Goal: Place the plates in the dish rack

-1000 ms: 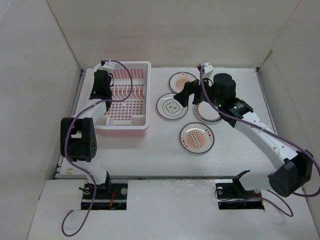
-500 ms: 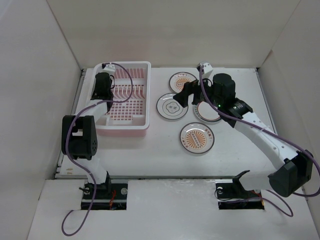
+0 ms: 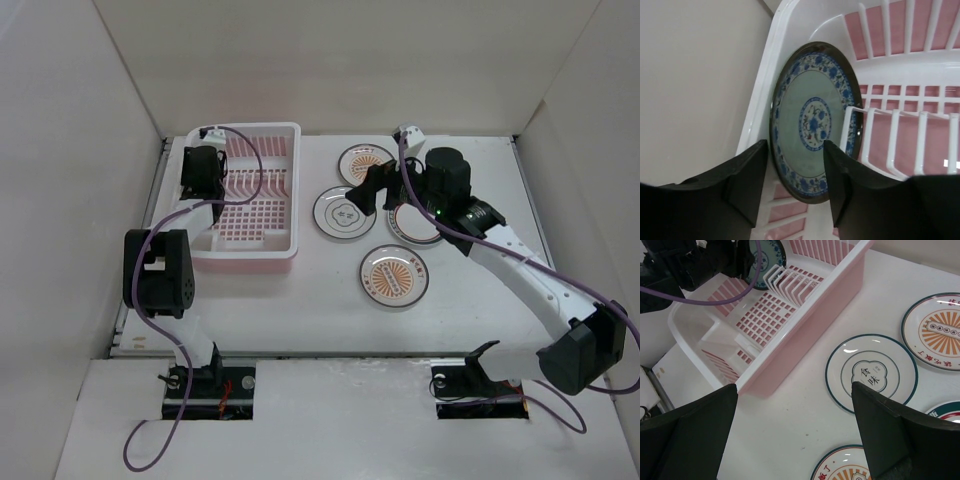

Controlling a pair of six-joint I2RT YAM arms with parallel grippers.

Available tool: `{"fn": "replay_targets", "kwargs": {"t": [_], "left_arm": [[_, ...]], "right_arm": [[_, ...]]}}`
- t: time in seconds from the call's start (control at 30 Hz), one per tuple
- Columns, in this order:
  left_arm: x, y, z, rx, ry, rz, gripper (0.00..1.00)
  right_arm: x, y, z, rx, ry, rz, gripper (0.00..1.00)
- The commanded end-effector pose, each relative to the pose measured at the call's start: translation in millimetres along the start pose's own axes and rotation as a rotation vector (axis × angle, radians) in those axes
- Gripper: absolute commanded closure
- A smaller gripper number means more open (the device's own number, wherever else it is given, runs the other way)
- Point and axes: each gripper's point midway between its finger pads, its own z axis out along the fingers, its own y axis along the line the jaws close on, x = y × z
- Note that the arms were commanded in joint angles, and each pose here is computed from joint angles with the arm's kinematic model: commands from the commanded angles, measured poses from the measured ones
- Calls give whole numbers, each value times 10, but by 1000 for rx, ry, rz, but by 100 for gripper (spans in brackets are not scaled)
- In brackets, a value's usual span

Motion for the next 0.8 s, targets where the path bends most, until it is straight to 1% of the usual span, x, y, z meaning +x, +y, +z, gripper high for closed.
{"fn": "replay_targets", "kwargs": {"t": [0.0,0.1,0.17,0.3,0.33,0.43,0.47,0.5,0.57,0.6,0.63,0.67,0.7,0.73,0.77], "left_arm": [[-180,151,-64,-35,-52,-42,54],[-269,190,-89,-41,-71,-50,40],[-387,241,-160,-37,-91,-58,37],[-675,381,-311,-46,-153,-84,25],[-776,404,-346,-40,-178,-91,21],[-974,473,-483,-27,-227,-127,14],[-1034,467,-518,-9,-239,-141,11],[-1079,472,-584,5,-247,-176,0],[-1264,504,-668,26,-283,-230,0],[-1263,466,-678,49,-267,-250,0],[-1350,460,-738,73,-273,-318,0],[-1411,441,-768,96,-267,-354,0],[-1564,428,-856,145,-256,-386,0],[-1628,386,-882,180,-243,-419,0],[-1880,359,-1009,249,-268,-512,0]], "right_arm": [[-339,173,-115,-38,-86,-43,0],[-339,173,-115,-38,-86,-43,0],[-315,140,-85,-26,-80,-40,0],[-313,28,-34,11,-77,-34,0],[-328,-29,-44,24,-81,-31,0],[-321,-173,-1,53,-74,-22,0],[-320,-174,-1,53,-74,-22,0],[-349,-290,-25,85,-82,-17,0],[-305,-502,48,148,-71,17,0],[-349,-723,33,202,-91,35,0],[-315,-887,46,232,-92,55,0],[-295,-1065,128,235,-100,87,0],[-280,-1356,76,241,-99,117,0],[-210,-1533,91,240,-85,135,0],[-111,-1772,188,240,-65,171,0]]}}
